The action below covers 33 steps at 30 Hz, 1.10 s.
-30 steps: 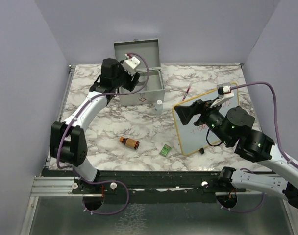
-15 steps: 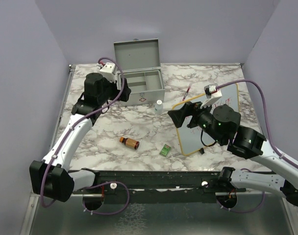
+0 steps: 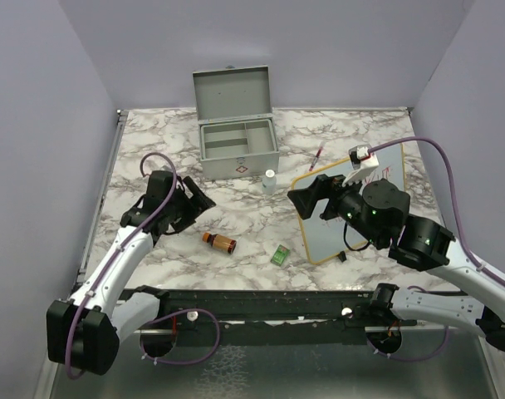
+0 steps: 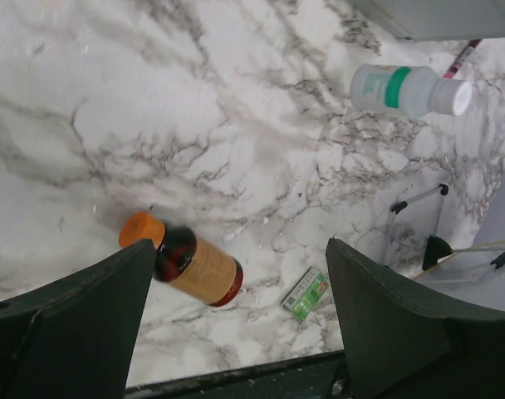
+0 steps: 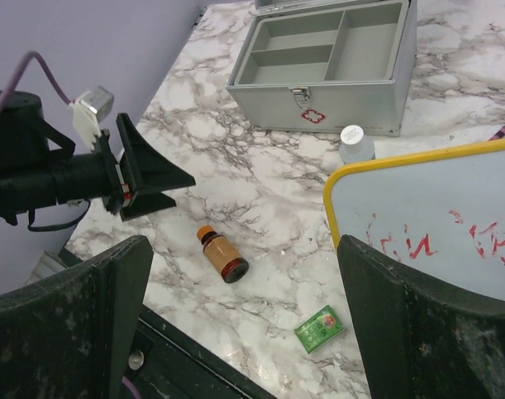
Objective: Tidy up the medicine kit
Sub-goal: Pick up the pill bottle at the center of the board.
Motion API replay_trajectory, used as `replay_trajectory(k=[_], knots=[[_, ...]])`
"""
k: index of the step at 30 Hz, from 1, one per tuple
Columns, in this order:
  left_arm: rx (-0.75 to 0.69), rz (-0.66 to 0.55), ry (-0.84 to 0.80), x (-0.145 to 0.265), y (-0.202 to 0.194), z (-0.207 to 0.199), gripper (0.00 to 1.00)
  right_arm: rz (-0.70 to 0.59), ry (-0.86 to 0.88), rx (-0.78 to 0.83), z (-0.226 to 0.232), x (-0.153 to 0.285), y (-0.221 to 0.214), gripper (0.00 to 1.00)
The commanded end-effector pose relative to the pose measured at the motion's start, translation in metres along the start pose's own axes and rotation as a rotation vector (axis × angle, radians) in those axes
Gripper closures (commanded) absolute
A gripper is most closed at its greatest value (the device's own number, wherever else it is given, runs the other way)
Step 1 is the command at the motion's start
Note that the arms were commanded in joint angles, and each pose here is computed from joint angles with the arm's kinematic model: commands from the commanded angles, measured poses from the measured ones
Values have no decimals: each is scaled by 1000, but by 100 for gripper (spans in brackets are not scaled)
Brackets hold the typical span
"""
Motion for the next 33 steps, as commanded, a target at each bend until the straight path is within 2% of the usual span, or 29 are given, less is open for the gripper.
replay_trajectory(k=[1,4,7,9,17,33], knots=[[325,70,141,10,-20,12,17,-8,-15,-14,-2,2,3,0],[408,82,155,13,-26,14,21,-7,-14,-10,-2,1,1,0],[528,144,183,8,-38,17,27,-5,-16,-2,-3,1,0,0],[558,174,210,3,-47,19,29,-6,-19,-1,-4,1,0,0],[635,211,350,-8,-69,24,26,-17,-28,-2,-8,5,-1,0],[591,209,438,-43,-88,17,27,-26,-24,1,-8,5,0,0]])
Point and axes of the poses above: each gripper's point midway between its finger pads, its own x axis back along the fingers, its own z axis along the line the jaws close on, y = z × x, the point moved 8 cm from there along x, back along the fingers, and after that the axes turned 1 degree about -x, right-handed, at the moved point
